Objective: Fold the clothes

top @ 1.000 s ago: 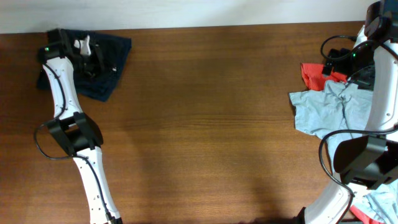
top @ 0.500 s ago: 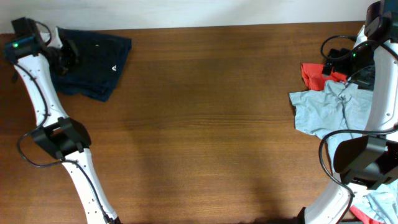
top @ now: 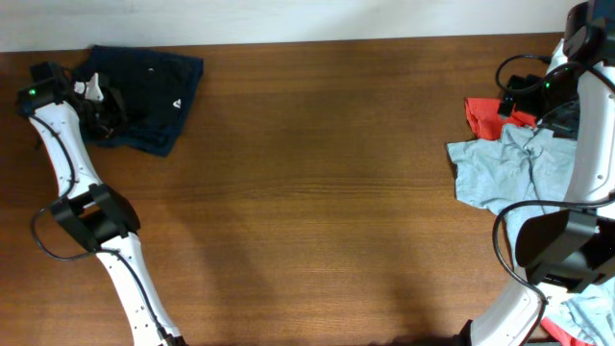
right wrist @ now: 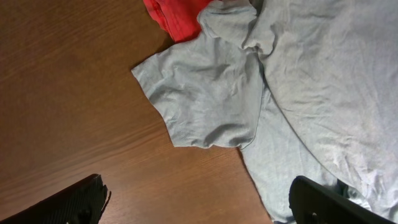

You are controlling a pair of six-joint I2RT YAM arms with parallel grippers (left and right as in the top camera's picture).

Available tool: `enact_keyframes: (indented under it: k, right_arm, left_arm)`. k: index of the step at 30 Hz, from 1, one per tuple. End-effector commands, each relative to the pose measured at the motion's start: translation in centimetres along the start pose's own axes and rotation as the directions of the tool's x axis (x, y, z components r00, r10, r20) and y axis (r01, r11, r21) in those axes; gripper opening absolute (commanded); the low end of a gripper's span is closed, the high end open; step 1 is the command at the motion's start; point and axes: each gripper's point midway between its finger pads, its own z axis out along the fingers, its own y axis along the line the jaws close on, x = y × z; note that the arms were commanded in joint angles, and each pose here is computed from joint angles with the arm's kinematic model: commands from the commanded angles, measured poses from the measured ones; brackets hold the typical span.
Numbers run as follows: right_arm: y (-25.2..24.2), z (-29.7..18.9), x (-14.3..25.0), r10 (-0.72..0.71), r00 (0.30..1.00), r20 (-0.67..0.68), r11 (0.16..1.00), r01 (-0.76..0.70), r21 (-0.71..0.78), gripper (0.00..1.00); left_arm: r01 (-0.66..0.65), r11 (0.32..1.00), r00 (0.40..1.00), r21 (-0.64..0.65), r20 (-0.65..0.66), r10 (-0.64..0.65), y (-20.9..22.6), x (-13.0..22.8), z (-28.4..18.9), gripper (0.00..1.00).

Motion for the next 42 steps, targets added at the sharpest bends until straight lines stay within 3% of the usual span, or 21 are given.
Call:
enact_keyframes:
  k: [1, 8, 10, 11, 13, 42]
  right_arm:
    - [0.1, 0.0, 0.1, 0.003, 1.000, -0.001, 1.000, -0.003, -0.001, 0.99]
    - [0.1, 0.0, 0.1, 0.003, 1.000, -0.001, 1.000, -0.003, -0.001, 0.99]
    - [0.1, 0.0, 0.1, 0.003, 1.000, -0.001, 1.000, -0.003, -0.001, 0.99]
    - [0.1, 0.0, 0.1, 0.003, 1.000, -0.001, 1.000, -0.003, -0.001, 0.99]
    - [0.1, 0.0, 0.1, 0.003, 1.000, -0.001, 1.000, -0.003, -0.001, 0.99]
    - [0.1, 0.0, 0.1, 0.003, 1.000, -0.001, 1.000, -0.003, -0.001, 0.99]
  left_arm:
    - [-0.080, 0.985, 0.995, 0.151, 0.075, 0.069, -6.7, -0.7, -5.7, 0.00]
    - [-0.234, 0.972, 0.946, 0.036, 0.239, 0.219, -15.2, 0.6, -15.7, 0.01]
    - [-0.269, 0.963, 0.924, -0.001, 0.282, 0.258, -17.0, 1.2, -18.0, 0.09]
    - [-0.281, 0.960, 0.915, -0.012, 0.299, 0.272, -17.7, 1.4, -18.9, 0.20]
    - [-0.305, 0.952, 0.899, -0.016, 0.324, 0.294, -19.0, 1.9, -20.3, 0.99]
    - [-0.321, 0.947, 0.888, -0.020, 0.340, 0.308, -19.9, 2.4, -21.3, 0.99]
